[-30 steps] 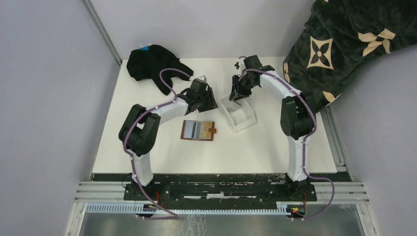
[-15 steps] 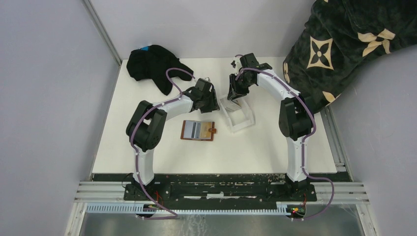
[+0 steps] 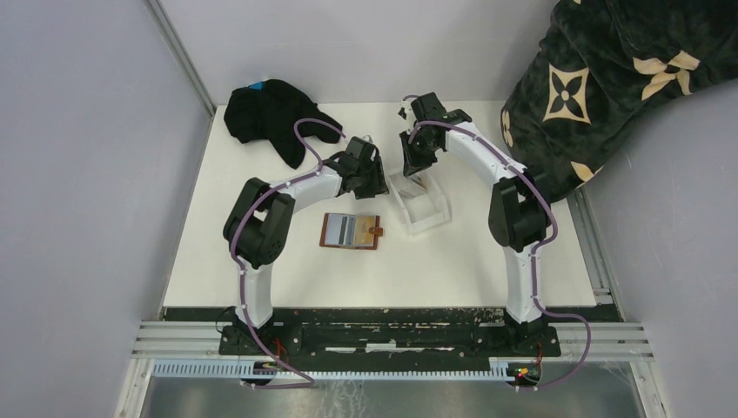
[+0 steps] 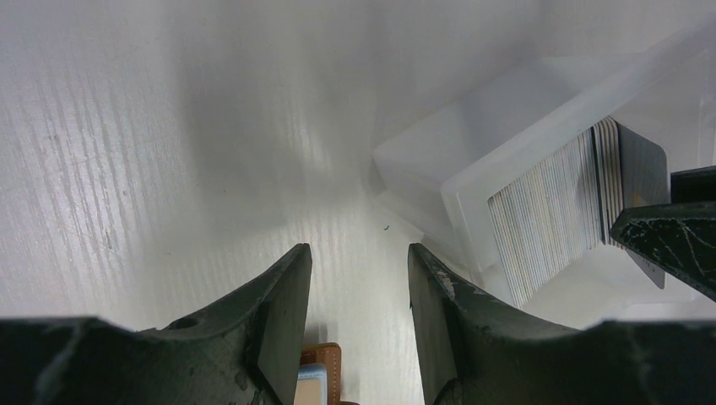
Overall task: Put the credit cards into the card holder
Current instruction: Pick up the credit card from the storage box.
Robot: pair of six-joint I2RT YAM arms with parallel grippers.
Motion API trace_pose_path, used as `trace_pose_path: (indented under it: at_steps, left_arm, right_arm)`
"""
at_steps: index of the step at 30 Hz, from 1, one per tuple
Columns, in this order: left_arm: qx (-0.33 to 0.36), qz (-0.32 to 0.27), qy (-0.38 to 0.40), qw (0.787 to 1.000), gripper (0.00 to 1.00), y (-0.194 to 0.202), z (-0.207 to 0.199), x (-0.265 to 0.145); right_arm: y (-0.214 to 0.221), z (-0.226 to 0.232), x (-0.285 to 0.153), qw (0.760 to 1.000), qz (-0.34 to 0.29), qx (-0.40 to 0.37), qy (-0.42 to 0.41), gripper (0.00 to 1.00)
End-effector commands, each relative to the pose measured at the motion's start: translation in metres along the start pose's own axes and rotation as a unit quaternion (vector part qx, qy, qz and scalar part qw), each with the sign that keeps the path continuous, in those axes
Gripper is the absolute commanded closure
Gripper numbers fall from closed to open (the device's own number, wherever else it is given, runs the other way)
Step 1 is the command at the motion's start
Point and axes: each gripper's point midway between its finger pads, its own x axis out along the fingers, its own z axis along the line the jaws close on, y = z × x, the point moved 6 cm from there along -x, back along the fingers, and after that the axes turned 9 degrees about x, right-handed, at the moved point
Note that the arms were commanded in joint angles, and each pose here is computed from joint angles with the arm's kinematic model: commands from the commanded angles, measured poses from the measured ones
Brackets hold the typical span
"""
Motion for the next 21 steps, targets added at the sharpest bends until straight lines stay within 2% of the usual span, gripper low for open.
trace_pose_path:
  at_steps: [1, 12, 21]
  left_arm:
    - [0.015, -0.043, 0.049, 0.998, 0.46, -0.026, -0.026, -0.006]
    - [0.020, -0.056, 0.050, 0.997, 0.46, -0.029, -0.024, -0.015]
    - [0.031, -0.088, 0.048, 0.994, 0.46, -0.042, -0.018, -0.038]
  right_arm:
    - [-0.002, 0.029, -0.036, 0.998, -0.033, -0.056, 0.026, 0.82]
    - [-0.003, 0.020, -0.057, 0.986, -0.070, -0.079, 0.127, 0.98]
    - [-0.010, 0.015, -0.090, 0.974, -0.122, -0.078, 0.174, 0.99]
